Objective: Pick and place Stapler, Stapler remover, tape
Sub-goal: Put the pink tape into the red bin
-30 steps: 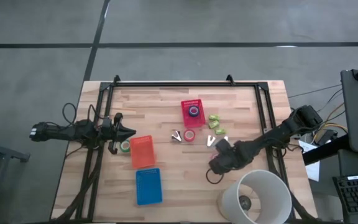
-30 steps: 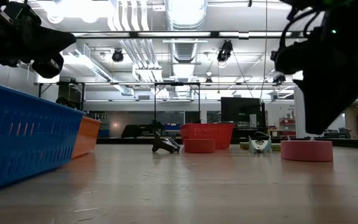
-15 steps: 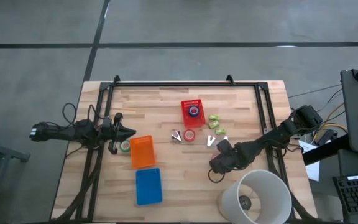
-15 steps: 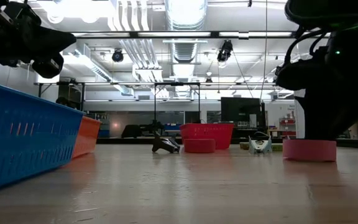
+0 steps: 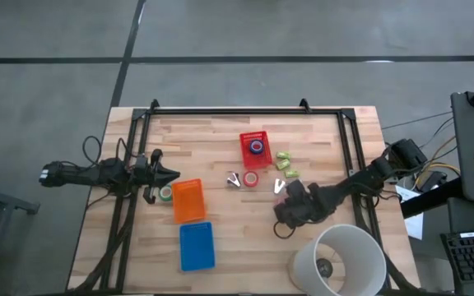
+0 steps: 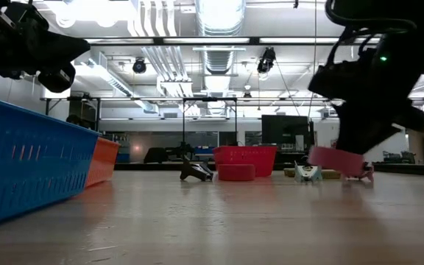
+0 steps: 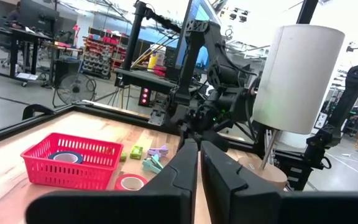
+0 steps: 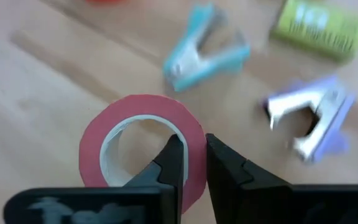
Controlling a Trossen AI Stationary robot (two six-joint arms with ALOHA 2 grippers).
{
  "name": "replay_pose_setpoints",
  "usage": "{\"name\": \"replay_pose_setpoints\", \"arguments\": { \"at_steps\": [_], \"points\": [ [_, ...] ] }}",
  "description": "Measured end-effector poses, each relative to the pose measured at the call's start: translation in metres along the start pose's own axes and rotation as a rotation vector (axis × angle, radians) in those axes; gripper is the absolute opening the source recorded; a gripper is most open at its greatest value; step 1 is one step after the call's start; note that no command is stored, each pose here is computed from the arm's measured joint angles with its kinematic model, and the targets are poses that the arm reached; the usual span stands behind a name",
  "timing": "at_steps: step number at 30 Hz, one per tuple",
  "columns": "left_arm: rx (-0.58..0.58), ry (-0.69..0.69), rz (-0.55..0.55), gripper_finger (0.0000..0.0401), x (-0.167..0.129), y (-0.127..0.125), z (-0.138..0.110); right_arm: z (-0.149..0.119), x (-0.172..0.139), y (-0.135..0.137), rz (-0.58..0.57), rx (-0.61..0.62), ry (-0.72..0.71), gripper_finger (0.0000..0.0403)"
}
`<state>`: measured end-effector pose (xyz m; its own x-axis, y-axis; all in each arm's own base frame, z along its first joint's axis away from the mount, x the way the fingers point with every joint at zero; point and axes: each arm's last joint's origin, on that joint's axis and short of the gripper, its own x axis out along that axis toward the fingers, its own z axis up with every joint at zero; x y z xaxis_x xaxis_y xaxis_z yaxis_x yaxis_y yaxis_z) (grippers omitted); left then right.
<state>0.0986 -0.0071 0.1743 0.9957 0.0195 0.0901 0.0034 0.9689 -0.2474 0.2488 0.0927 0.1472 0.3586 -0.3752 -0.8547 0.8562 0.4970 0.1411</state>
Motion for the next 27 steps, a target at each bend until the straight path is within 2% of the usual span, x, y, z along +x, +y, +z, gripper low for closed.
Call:
{"name": "replay_pose_setpoints", "arguments": {
  "at_steps": [8, 16, 22, 27],
  "points": [
    [0.000, 0.000, 0.000, 0.0023, 0.000, 0.000, 0.000, 0.042, -0.001, 0.012, -0.016, -0.062, -0.151, 0.0046],
    [0.000, 0.000, 0.000, 0.0024, 0.000, 0.000, 0.000, 0.102, 0.006, 0.014, -0.040, -0.092, -0.213, 0.0049],
    [0.000, 0.000, 0.000, 0.0025, 0.000, 0.000, 0.000, 0.151, 0.007, 0.011, -0.063, -0.065, -0.266, 0.0049],
    [0.000, 0.000, 0.000, 0.0023, 0.000, 0.000, 0.000, 0.181, 0.016, 0.003, 0.007, -0.049, -0.293, 0.0050]
  ]
}}
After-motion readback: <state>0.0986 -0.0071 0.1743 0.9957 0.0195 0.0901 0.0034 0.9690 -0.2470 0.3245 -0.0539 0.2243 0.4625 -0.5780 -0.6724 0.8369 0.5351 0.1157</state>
